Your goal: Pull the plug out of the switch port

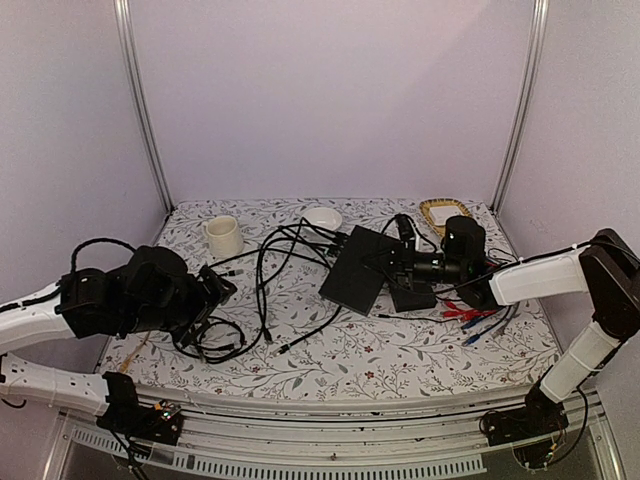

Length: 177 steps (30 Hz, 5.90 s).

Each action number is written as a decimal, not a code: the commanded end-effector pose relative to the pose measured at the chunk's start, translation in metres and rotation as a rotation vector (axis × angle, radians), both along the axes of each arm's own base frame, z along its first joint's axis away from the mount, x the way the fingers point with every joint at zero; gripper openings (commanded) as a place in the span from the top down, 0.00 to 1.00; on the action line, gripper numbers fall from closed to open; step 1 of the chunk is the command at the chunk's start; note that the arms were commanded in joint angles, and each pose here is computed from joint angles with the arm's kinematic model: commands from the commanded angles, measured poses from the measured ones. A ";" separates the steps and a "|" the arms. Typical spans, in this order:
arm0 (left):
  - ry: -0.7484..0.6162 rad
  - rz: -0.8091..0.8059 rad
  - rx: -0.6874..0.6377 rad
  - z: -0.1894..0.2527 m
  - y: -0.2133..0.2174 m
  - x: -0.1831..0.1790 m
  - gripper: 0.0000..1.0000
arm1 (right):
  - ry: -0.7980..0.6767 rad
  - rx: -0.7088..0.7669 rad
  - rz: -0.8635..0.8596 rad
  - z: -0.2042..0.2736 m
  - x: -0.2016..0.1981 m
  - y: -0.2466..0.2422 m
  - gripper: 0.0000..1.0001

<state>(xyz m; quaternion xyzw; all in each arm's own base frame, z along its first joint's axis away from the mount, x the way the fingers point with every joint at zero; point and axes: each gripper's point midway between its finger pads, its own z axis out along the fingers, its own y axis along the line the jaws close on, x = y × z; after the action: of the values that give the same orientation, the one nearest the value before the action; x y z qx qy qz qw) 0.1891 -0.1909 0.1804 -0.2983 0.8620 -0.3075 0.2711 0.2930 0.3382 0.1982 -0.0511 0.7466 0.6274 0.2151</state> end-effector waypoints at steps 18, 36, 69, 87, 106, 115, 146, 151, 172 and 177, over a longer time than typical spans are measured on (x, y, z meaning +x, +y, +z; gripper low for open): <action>-0.512 -0.263 -0.253 0.064 -0.075 0.043 0.02 | -0.189 0.144 0.051 0.071 0.010 0.001 0.98; -0.721 -0.459 -0.409 0.060 -0.119 0.076 0.10 | -0.087 0.249 0.126 0.068 -0.002 0.020 0.98; -0.717 -0.524 -0.472 0.045 -0.145 0.105 0.30 | -0.047 0.269 0.180 0.063 -0.015 0.044 0.98; -0.696 -0.545 -0.455 0.042 -0.153 0.110 0.43 | -0.044 0.268 0.193 0.061 -0.023 0.047 0.98; -0.694 -0.548 -0.459 0.043 -0.157 0.110 0.55 | -0.046 0.270 0.195 0.062 -0.027 0.046 0.99; -0.695 -0.554 -0.468 0.043 -0.160 0.110 0.58 | -0.048 0.273 0.196 0.062 -0.027 0.046 0.98; -0.645 -0.535 -0.527 0.037 -0.160 0.103 0.77 | -0.038 0.271 0.196 0.058 -0.025 0.048 0.98; -0.630 -0.532 -0.541 0.037 -0.161 0.103 0.80 | -0.039 0.271 0.198 0.059 -0.024 0.049 0.98; -0.570 -0.518 -0.505 0.035 -0.166 0.104 1.00 | -0.035 0.260 0.196 0.055 -0.023 0.049 0.98; -0.560 -0.460 -0.456 0.031 -0.161 0.108 1.00 | -0.026 0.250 0.193 0.051 -0.023 0.048 0.98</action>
<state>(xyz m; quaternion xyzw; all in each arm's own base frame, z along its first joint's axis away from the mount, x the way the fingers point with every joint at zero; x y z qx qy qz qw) 0.2953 -0.3521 0.2166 -0.0450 0.6898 -0.6420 0.3315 0.2743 0.3852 0.2151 -0.0634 0.6921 0.7073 0.1290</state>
